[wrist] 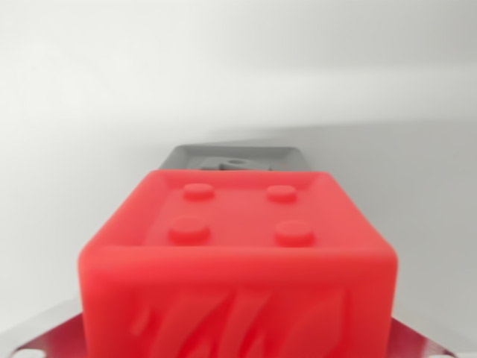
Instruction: Destack cube
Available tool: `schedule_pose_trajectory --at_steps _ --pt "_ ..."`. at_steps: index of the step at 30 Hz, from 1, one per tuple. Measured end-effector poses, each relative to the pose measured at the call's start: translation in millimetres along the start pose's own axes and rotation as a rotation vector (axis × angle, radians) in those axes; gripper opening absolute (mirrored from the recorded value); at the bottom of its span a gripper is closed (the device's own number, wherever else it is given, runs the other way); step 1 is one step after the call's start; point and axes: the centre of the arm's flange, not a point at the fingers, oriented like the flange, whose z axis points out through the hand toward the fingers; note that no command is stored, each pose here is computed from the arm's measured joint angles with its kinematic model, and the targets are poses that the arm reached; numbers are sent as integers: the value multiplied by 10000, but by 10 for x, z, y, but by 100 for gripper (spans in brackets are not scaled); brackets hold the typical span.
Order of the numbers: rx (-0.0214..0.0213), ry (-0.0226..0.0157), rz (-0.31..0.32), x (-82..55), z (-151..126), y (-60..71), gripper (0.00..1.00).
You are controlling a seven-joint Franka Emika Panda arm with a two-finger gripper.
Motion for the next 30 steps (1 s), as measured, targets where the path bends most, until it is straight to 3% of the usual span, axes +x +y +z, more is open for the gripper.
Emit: schedule_pose_trajectory --at_steps 21,30 --pt "-1 -7 -1 -2 -2 0 0" --pt "19 10 8 5 -62 -2 0"
